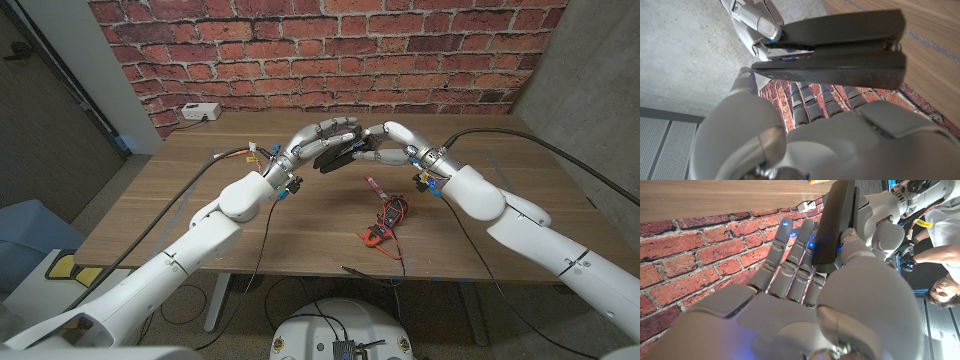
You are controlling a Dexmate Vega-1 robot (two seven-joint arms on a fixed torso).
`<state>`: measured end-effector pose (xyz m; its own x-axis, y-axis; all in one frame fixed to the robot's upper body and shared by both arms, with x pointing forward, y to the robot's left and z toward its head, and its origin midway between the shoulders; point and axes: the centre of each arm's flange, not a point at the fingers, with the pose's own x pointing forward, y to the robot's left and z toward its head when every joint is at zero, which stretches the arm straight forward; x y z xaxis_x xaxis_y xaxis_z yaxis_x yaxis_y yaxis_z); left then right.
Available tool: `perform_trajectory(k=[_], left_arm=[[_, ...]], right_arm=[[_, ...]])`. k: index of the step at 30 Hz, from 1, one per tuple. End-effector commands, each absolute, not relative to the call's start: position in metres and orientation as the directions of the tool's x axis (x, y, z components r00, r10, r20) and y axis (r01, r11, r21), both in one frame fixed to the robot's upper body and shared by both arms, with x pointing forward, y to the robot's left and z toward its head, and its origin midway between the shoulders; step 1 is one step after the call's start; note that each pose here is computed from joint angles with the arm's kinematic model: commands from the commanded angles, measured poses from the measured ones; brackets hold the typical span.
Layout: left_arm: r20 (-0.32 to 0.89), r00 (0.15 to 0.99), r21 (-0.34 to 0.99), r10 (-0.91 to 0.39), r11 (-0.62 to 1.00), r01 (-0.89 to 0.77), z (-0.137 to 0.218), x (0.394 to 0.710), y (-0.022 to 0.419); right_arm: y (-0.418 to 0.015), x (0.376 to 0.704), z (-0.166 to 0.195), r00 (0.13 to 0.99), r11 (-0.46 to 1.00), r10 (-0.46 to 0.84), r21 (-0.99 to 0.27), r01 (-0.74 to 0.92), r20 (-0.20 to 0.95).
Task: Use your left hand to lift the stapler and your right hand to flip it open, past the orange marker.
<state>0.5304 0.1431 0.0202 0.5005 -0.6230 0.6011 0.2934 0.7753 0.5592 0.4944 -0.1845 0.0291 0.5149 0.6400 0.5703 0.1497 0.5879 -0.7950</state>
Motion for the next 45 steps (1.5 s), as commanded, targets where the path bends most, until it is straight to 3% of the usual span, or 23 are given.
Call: perform_trajectory(k=[1, 28, 45], left_arm=[[0.585, 0.498, 0.564, -0.641, 0.762, 0.318, 0.0179, 0.5330, 0.1424], [0.582, 0.524, 0.567, -0.622, 0.772, 0.286, 0.0161, 0.5346, 0.1421], [0.633, 0.534, 0.502, -0.561, 0.822, 0.268, 0.0096, 0.5355, 0.1420]], right_arm=[[-0.1812, 0.4975, 0.0347, 0.513, 0.586, 0.652, -0.800, 0.127, 0.559], [-0.1721, 0.4960, 0.0393, 0.493, 0.576, 0.670, -0.808, 0.126, 0.555], [-0.1733, 0.4954, 0.0385, 0.489, 0.579, 0.670, -0.805, 0.127, 0.559]])
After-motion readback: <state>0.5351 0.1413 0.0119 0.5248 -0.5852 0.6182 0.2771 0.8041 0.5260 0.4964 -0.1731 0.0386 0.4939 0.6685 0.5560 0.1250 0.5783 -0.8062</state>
